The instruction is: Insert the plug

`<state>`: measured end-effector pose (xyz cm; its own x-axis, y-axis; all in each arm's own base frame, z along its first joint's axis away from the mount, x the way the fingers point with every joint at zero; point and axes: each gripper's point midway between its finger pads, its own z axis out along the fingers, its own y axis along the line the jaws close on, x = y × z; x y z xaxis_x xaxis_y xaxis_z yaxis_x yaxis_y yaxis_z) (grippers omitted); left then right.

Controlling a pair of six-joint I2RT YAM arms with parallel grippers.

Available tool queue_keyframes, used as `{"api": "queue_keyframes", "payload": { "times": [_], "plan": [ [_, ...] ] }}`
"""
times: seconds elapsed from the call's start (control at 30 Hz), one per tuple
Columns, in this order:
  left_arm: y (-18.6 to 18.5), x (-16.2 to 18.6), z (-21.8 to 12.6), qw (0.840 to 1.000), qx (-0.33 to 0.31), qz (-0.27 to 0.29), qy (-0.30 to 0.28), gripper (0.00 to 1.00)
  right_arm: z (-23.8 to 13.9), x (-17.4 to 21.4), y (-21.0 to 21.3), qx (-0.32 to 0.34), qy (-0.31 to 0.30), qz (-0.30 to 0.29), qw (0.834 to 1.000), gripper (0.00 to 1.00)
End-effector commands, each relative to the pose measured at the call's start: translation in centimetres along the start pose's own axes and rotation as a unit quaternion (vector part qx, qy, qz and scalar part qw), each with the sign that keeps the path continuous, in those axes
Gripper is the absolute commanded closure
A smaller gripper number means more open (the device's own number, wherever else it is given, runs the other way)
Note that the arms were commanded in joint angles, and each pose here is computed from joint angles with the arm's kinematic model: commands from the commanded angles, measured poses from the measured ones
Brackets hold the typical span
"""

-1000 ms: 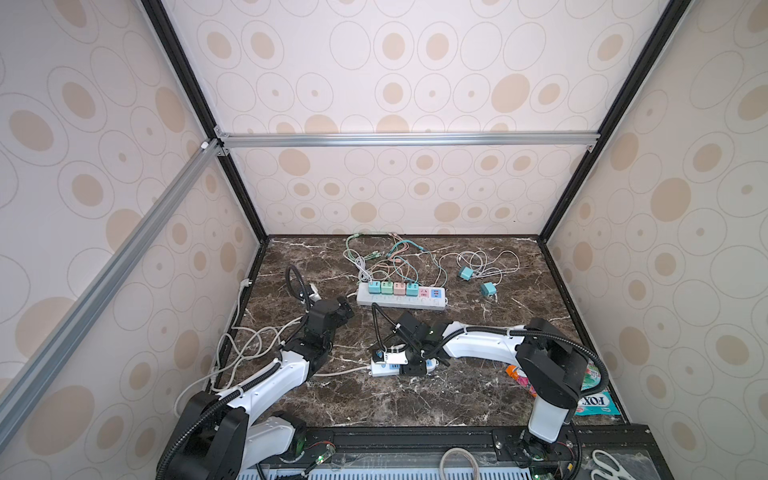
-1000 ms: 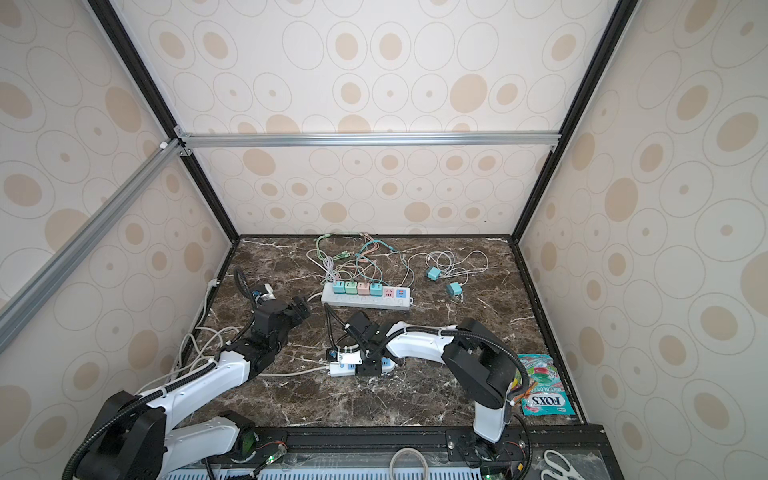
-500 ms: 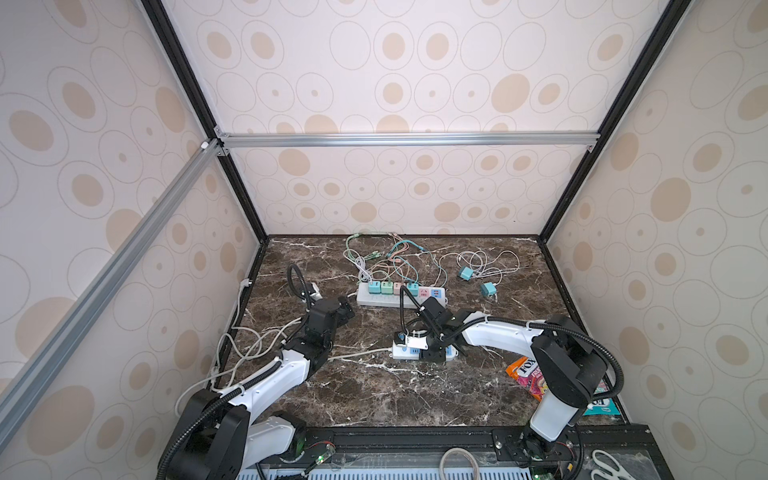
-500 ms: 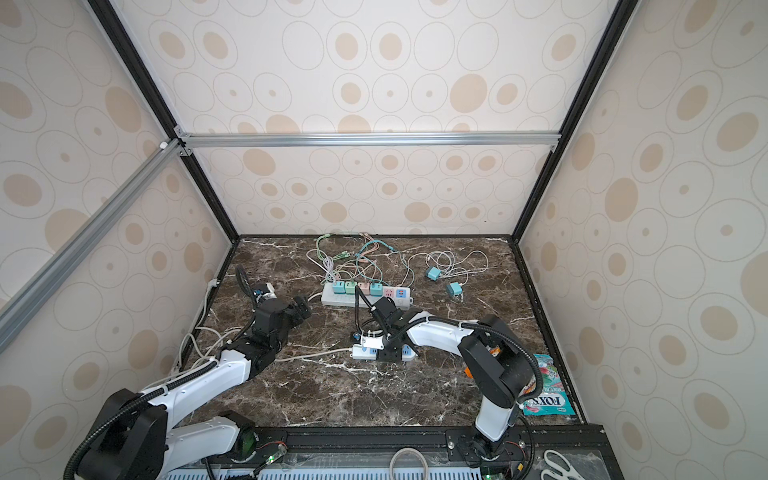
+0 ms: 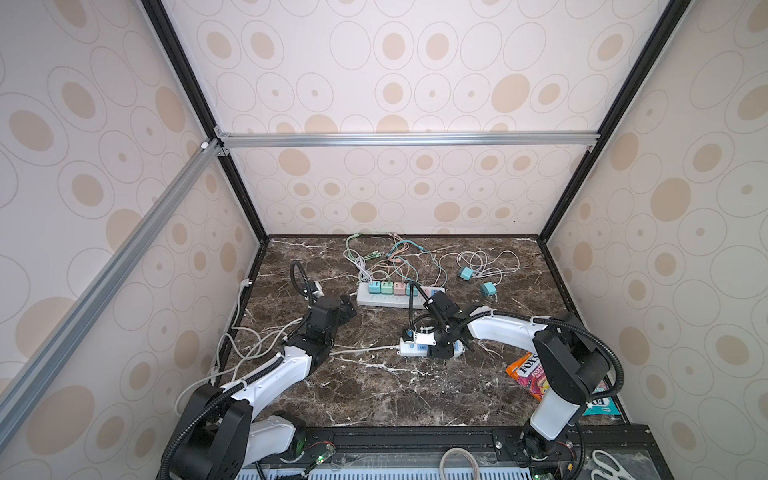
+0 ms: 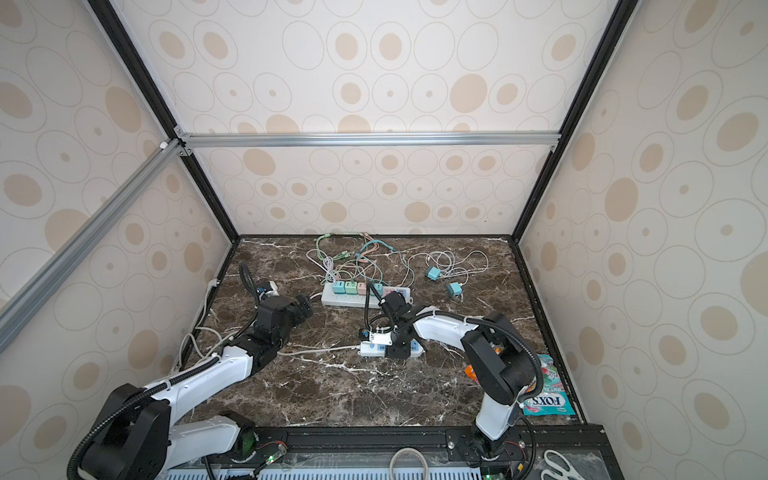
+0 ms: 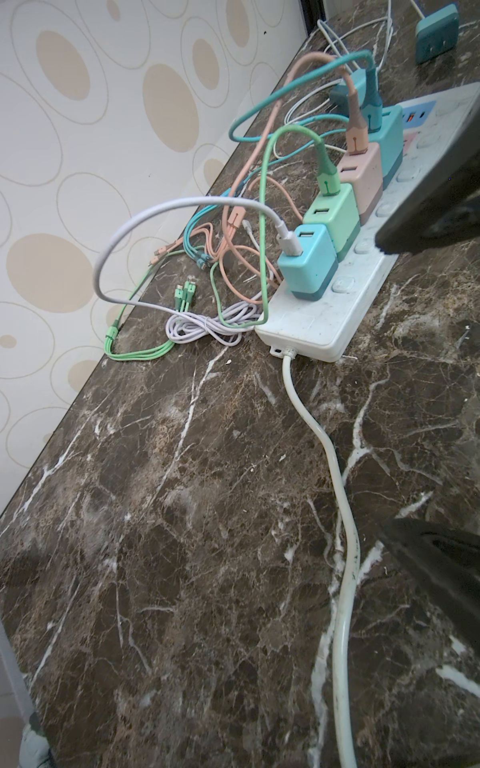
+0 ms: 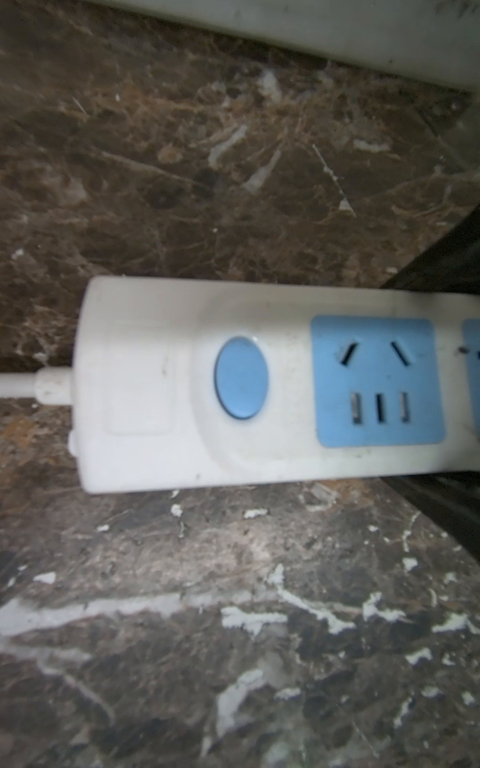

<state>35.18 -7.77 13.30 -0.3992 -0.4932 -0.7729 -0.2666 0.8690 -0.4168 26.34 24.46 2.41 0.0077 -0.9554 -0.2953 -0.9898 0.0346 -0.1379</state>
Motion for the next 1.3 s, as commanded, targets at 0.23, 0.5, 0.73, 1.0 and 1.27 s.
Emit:
{"api": "queue_keyframes", "payload": {
  "times": [0.23, 0.5, 0.73, 1.0, 1.27],
  "plan": [
    [-1.5, -1.0, 0.6, 1.000, 0.015, -0.004, 0.004, 0.02, -1.3, -1.0, 1.2, -0.038, -0.021, 0.030, 0.999, 0.37],
    [-1.9, -0.5, 1.1, 1.000, 0.017, -0.003, 0.016, 0.02, -1.7, -1.0, 0.8, -0.021, -0.026, 0.026, 0.999, 0.30],
    [-2.2, -0.8, 0.8, 1.000, 0.024, 0.010, 0.015, 0.02, -3.4, -2.4, 0.3, -0.001, -0.064, 0.042, 0.997, 0.15],
    [-3.8, -0.7, 0.1, 0.998, 0.034, 0.052, 0.004, 0.02, -7.6, -4.0, -2.5, 0.107, -0.163, 0.117, 0.974, 0.00],
    [-6.2, 0.0, -0.1, 0.995, 0.046, 0.090, 0.000, 0.02, -13.8, -0.4, -9.0, 0.271, -0.261, 0.325, 0.868, 0.00]
  ]
}}
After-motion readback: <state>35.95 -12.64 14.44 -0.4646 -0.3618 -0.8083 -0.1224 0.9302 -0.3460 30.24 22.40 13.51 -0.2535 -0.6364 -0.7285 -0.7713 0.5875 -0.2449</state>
